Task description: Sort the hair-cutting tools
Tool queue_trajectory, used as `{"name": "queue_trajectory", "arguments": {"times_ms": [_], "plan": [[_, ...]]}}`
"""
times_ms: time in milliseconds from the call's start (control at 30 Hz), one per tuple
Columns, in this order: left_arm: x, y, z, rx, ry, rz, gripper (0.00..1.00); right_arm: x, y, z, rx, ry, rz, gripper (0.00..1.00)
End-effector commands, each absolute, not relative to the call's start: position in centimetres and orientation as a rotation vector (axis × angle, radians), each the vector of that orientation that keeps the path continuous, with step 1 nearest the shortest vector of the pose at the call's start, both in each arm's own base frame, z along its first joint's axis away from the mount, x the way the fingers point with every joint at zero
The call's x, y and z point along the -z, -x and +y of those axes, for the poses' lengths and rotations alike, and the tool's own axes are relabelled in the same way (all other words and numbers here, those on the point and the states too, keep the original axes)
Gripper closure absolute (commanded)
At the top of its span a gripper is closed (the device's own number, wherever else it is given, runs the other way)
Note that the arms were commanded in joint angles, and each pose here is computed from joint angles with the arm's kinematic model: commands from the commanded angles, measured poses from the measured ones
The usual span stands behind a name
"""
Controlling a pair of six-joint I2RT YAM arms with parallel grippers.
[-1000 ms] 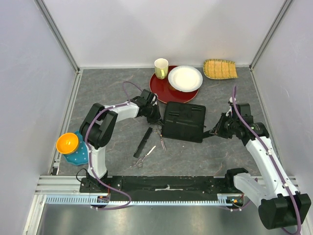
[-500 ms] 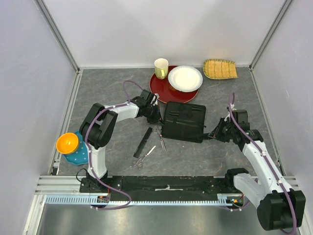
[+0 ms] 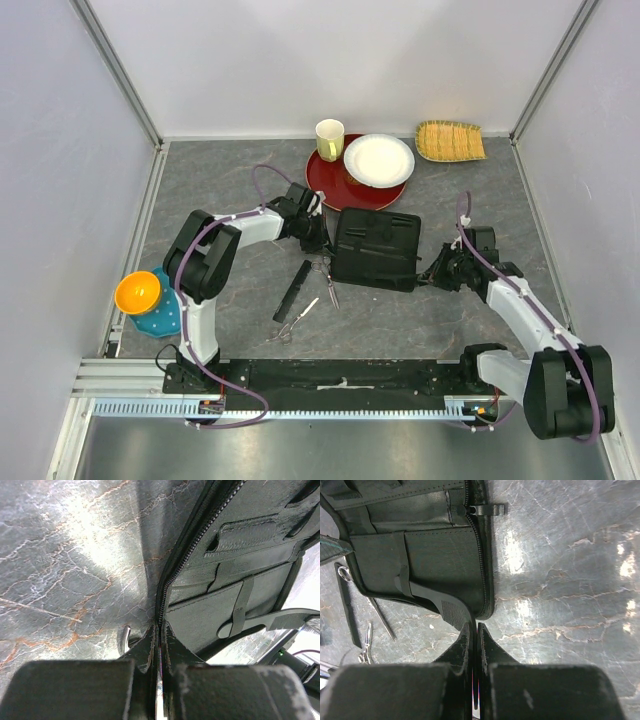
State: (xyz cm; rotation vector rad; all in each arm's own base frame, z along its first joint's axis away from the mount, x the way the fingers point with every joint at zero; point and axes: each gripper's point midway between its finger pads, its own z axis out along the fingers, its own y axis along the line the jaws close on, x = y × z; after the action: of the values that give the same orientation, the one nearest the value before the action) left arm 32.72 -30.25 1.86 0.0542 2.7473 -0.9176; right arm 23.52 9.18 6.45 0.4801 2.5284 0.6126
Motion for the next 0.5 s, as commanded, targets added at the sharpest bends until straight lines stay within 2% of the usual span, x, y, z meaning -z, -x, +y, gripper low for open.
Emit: {"name": "queue_trajectory", "arguments": {"times_ms": [0, 467], "plan": [[-2.0, -32.1, -31.8, 1.017, -0.138, 2.743, 0.97, -4.9, -24.0, 9.8, -0.652, -0.476, 2.528, 1.00], [-1.5, -30.9, -32.0, 1.037, -0.135, 2.790, 0.97, -3.2, -26.4, 12.8, -0.768, -0.452, 2.507, 1.00]]}}
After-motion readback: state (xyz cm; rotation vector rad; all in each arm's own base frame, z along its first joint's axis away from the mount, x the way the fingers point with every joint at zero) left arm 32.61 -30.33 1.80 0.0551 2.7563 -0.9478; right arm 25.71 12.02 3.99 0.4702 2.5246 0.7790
